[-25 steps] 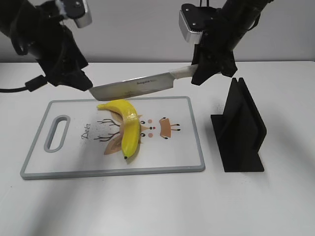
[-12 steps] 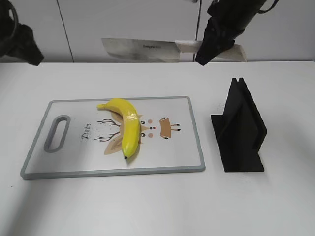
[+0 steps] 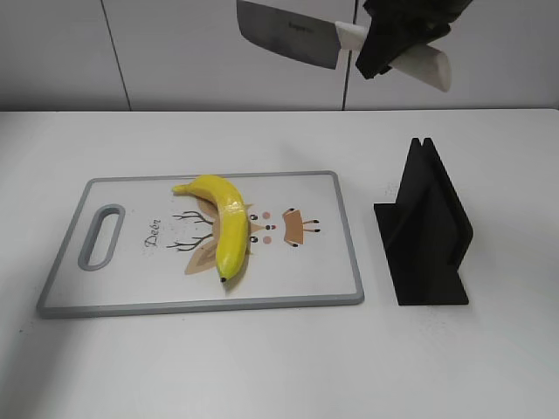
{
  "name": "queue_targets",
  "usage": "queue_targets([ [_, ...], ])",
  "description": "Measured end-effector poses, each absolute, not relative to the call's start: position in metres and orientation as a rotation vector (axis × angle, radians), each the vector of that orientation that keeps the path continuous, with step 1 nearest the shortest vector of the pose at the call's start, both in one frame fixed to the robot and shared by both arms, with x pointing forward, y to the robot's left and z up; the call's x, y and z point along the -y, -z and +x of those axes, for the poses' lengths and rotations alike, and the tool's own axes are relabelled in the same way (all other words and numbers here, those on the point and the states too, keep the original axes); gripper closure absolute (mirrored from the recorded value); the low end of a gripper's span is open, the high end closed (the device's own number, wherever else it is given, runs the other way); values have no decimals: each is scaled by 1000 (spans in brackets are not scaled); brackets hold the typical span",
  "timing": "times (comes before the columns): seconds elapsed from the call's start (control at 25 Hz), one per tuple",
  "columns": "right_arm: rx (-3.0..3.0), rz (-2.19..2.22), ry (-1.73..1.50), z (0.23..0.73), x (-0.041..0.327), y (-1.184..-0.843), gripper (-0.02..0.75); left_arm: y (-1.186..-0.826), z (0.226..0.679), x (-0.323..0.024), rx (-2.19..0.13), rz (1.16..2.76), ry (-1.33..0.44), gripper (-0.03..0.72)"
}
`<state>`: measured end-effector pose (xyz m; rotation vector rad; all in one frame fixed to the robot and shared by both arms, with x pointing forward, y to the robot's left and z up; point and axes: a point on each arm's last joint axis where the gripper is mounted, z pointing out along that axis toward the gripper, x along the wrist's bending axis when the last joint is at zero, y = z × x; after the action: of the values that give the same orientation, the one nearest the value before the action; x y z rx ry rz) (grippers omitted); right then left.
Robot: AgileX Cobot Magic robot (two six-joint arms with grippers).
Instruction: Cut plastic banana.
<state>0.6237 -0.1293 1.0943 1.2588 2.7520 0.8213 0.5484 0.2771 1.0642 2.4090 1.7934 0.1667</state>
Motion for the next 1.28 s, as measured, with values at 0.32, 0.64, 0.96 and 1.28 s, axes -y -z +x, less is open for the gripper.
queue_targets([
  [0.32, -2704, 1439, -803, 576, 147, -1112, 573, -1069, 496, -278, -1824, 2353, -132, 104],
  [0.64, -2498, 1619, -877, 529, 168, -1116, 573, -1094, 429, -282, -1768, 2259, -271, 119],
  [0.96, -2205, 1808, -917, 489, 193, -1099, 573, -1090, 343, -288, -1661, 2133, -474, 119],
  [1.28, -2113, 1909, -897, 468, 205, -1089, 573, -1056, 276, -294, -1547, 1999, -671, 145],
])
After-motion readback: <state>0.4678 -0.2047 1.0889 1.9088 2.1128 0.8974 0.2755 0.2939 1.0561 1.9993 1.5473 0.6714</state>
